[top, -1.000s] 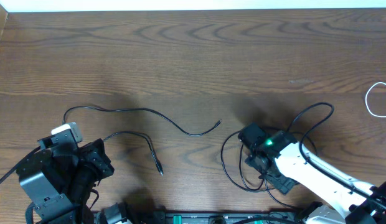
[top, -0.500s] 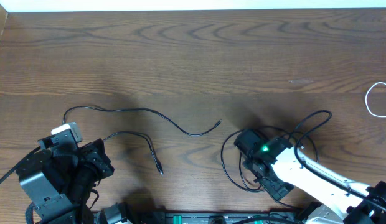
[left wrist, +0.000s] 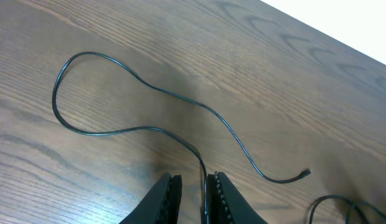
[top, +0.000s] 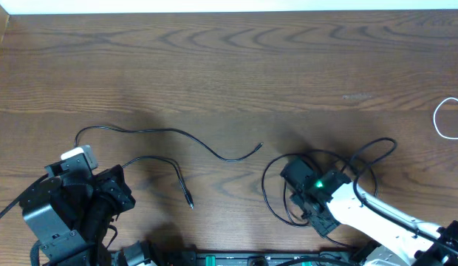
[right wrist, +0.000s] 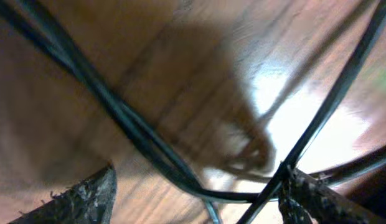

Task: Untangle cables

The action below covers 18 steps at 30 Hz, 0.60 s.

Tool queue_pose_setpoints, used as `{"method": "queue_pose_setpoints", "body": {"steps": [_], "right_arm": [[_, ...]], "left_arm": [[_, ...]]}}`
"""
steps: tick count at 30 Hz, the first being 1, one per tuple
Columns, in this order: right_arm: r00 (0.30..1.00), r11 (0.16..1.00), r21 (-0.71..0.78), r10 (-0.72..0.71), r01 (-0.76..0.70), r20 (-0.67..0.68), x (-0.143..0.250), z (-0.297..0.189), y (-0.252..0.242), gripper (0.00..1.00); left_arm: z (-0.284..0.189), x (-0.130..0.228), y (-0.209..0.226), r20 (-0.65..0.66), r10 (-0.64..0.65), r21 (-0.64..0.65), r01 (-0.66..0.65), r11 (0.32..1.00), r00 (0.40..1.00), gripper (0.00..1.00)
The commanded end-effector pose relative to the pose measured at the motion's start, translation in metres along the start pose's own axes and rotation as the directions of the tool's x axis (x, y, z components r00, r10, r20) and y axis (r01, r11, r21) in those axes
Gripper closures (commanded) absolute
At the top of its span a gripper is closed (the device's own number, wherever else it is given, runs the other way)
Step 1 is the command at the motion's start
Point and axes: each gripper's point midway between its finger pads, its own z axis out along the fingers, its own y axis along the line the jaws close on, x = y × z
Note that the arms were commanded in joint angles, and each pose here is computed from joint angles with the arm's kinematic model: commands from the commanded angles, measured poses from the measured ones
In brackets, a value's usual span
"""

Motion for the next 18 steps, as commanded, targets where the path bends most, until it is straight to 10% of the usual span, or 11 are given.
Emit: {"method": "queue_pose_setpoints", "body": {"steps": [1,11,18], "right_arm": [[1.000,0.999,0.041,-0.007,0.006,0.006,-0.001,0.024,-0.020,0.15],[1.000,1.000,0.014,-0.021,0.020,0.011,-0.002,0.038,-0.024,0.21],[0.998,0.997,-0.036,-0.065,0.066,0.016,-0.002,0.038,-0.012,0.66]], "left_arm": [[0.001,0.002,0.001,-0.007,-0.002,-0.001,0.002,1.000,1.000,0.80],[0.001,0.002,0.001,-0.007,-0.002,-0.001,0.002,1.000,1.000,0.80],[0.001,0.002,0.001,-0.007,-0.002,-0.001,0.002,1.000,1.000,0.80]]}}
